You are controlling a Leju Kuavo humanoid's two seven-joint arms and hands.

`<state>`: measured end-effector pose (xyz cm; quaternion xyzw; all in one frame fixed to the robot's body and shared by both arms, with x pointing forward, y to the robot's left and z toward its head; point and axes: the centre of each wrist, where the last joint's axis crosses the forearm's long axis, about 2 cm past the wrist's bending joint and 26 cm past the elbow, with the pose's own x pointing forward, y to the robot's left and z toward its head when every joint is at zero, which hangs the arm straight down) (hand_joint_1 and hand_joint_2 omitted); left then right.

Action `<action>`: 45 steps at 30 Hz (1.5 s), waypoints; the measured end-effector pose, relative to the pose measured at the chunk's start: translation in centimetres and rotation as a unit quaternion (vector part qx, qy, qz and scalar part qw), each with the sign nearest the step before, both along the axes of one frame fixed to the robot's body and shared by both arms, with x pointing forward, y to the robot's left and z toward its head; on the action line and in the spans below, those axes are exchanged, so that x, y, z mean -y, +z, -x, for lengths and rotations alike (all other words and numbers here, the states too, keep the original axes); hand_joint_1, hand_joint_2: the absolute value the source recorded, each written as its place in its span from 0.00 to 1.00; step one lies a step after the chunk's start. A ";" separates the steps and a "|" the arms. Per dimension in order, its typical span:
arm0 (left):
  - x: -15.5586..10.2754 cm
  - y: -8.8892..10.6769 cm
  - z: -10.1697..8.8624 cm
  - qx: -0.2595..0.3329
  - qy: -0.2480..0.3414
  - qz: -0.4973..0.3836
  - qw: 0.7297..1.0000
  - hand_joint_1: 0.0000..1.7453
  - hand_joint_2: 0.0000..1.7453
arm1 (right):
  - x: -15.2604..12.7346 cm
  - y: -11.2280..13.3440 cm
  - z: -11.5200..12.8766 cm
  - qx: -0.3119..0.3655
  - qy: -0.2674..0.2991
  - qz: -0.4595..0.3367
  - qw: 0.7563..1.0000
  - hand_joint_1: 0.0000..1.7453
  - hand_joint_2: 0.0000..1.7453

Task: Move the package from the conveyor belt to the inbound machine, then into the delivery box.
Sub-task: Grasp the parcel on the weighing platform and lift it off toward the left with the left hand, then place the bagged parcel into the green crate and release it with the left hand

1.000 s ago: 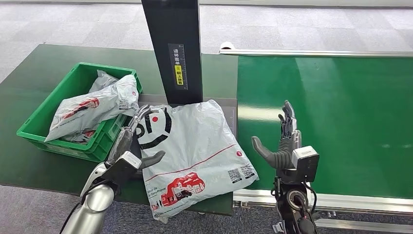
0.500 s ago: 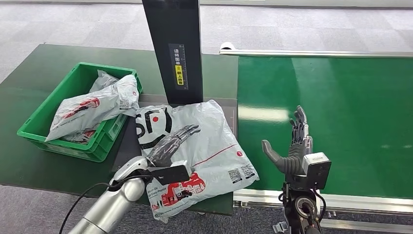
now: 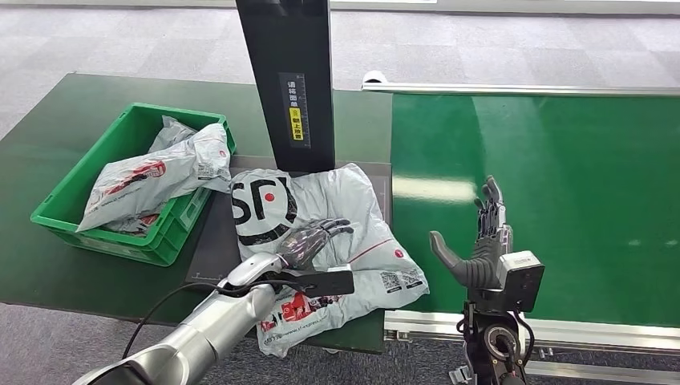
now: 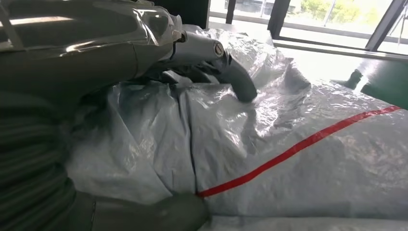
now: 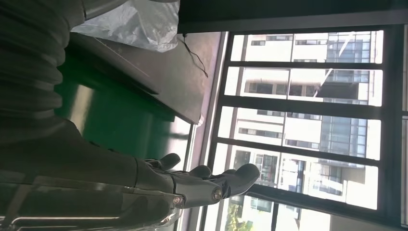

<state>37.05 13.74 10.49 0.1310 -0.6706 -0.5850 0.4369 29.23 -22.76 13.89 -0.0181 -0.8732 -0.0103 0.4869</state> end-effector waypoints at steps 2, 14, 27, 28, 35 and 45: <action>-0.2 0.0 -0.1 0.008 0.002 0.005 1.000 1.00 1.00 | 0.0 -0.1 0.1 -0.002 -0.001 0.000 1.000 0.00 1.00; -2.7 5.8 -0.6 0.236 0.058 0.153 0.958 1.00 1.00 | 0.9 -1.0 1.5 -0.018 -0.029 -0.009 0.999 0.00 1.00; -14.2 18.7 0.9 0.564 0.208 0.263 0.755 1.00 1.00 | 1.6 -2.3 3.3 -0.022 -0.060 -0.019 0.998 0.00 1.00; -14.8 19.2 0.6 0.563 0.229 0.259 0.751 1.00 1.00 | 1.6 -2.2 3.2 -0.021 -0.060 -0.019 0.998 0.00 1.00; -19.0 22.0 -6.2 0.480 0.362 0.143 0.786 1.00 1.00 | 1.2 -1.3 2.6 -0.017 -0.047 -0.020 0.999 0.00 1.00; -25.2 19.3 -10.8 0.319 0.499 -0.058 0.804 1.00 1.00 | 0.2 -0.5 1.6 -0.009 -0.018 -0.018 1.000 0.00 1.00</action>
